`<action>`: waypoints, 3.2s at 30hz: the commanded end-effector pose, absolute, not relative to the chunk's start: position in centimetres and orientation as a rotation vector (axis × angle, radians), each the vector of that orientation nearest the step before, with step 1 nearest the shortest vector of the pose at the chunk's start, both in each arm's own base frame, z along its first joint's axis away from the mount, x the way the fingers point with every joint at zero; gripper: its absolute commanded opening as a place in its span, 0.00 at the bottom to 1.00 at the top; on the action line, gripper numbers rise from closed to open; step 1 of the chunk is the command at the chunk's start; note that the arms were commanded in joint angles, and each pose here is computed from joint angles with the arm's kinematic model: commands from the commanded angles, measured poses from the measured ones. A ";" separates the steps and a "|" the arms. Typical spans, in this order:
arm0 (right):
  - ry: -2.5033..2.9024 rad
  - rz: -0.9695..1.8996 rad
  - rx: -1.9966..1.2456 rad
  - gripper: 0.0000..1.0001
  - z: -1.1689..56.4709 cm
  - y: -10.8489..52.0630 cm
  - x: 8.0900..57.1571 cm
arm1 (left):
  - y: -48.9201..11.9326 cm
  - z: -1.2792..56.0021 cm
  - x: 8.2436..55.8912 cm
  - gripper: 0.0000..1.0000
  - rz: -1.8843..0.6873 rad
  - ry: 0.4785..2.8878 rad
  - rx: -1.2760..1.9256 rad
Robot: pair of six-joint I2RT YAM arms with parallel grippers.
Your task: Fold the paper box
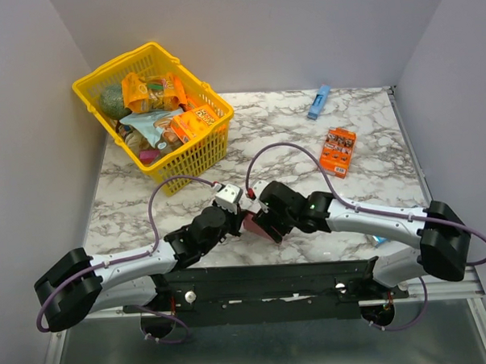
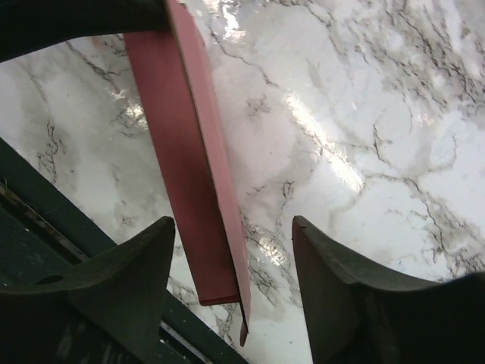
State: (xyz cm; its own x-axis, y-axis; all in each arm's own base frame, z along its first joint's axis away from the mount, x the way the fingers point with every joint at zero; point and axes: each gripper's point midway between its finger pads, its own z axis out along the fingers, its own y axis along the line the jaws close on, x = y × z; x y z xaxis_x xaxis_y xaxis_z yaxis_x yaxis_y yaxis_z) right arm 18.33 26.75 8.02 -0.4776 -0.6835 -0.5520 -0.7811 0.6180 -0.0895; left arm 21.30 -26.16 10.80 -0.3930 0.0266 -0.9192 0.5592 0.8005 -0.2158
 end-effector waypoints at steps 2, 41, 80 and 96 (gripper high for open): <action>2.293 0.183 -0.918 0.79 12.0 25.7 19.6 | -25.9 8.9 20.4 0.00 -0.566 1.972 0.530; 2.618 0.235 -0.579 0.19 10.4 22.9 15.0 | -26.0 8.3 20.2 0.00 -0.523 2.003 0.561; 2.710 0.419 -0.021 0.00 9.4 25.1 15.6 | -26.3 7.2 18.6 0.00 -0.487 2.036 0.509; 2.666 0.504 0.135 0.00 10.5 25.9 16.5 | -26.2 6.9 18.0 0.00 -0.520 2.037 0.484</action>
